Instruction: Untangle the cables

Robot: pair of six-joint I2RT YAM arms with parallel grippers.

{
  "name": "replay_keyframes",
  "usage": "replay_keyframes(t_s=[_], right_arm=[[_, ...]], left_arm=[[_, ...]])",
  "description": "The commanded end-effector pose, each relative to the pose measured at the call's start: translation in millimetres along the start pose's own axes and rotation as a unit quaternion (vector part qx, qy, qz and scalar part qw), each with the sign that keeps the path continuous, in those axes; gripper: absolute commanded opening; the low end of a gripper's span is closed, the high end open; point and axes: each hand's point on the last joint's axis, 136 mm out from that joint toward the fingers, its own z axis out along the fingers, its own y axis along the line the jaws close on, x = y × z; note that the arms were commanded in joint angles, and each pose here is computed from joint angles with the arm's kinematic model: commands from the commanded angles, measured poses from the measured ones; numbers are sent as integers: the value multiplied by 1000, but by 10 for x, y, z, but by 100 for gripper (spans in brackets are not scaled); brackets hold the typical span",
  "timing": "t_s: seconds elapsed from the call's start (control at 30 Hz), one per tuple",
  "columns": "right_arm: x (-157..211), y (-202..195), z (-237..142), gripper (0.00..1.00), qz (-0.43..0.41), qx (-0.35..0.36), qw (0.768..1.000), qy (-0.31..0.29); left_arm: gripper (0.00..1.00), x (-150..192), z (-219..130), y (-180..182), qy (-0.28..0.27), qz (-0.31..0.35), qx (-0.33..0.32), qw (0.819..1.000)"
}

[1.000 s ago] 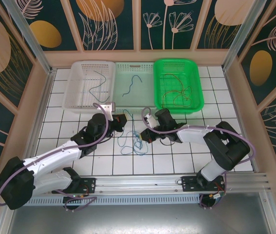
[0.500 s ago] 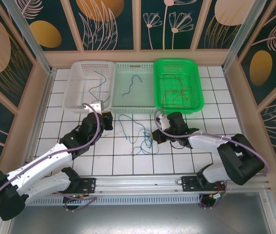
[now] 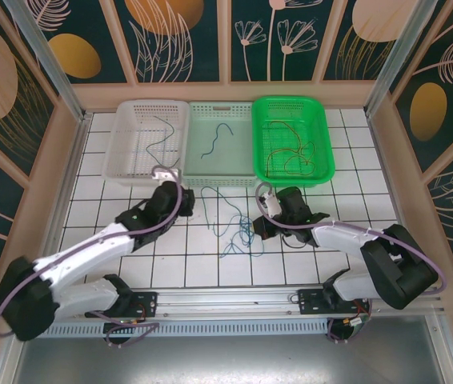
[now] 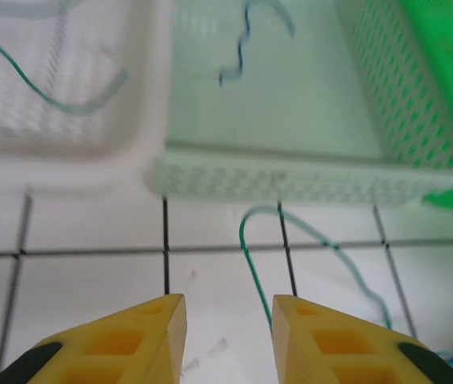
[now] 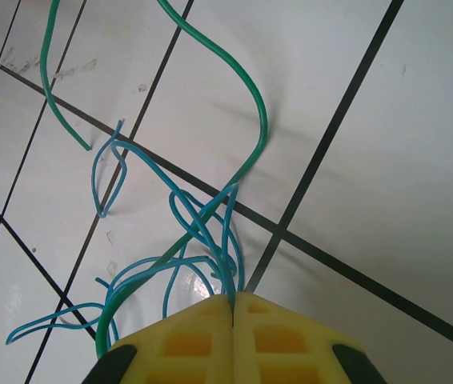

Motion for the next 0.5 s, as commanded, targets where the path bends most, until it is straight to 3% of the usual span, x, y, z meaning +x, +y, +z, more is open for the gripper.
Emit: replay_keyframes(t_s=[0.0,0.13,0.47], right_arm=[[-15,2,-38,2,3,1,1000,-3],[1,-14,-54,14,6,7,1000,-1],[-86,41,-63,15,3,-2,1000,-13]], left_arm=[[35,241,209,-141,48,-55,33,997],[39,369,329,-233,66,-91,57,992],[44,673,602,-232,121,-106,37,986]])
